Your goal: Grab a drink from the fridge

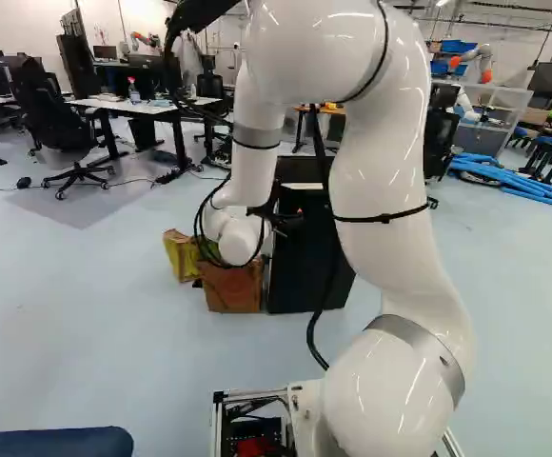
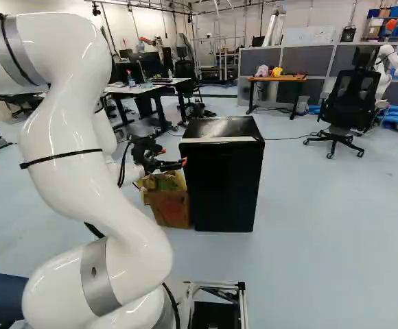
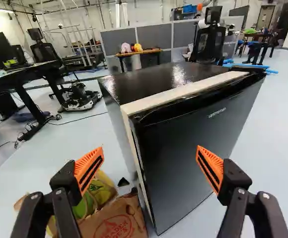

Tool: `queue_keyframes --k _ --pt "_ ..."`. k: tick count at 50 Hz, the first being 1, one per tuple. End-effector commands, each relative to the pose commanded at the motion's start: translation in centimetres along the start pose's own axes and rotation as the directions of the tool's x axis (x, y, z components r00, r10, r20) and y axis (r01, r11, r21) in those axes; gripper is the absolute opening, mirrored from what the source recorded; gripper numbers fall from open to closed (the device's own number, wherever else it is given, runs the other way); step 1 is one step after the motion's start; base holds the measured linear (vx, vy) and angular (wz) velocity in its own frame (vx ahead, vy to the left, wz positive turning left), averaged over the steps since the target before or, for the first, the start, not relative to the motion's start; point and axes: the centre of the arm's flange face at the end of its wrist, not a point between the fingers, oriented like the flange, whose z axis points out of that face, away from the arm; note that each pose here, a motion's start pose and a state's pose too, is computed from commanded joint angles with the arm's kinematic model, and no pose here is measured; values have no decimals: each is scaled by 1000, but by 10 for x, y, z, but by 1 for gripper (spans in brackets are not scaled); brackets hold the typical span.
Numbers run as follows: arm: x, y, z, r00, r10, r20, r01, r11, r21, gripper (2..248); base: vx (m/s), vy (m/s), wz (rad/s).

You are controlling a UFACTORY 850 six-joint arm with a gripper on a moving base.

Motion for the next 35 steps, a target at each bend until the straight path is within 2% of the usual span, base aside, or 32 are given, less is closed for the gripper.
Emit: queue_keyframes --k 18,31,35 --pt "-22 -18 10 999 6 -44 -10 996 -89 247 0 0 0" --pt "-39 -30 21 997 11 -79 -24 987 -156 247 0 0 0" --pt "-39 -33 24 996 19 -89 -34 985 -171 247 0 0 0"
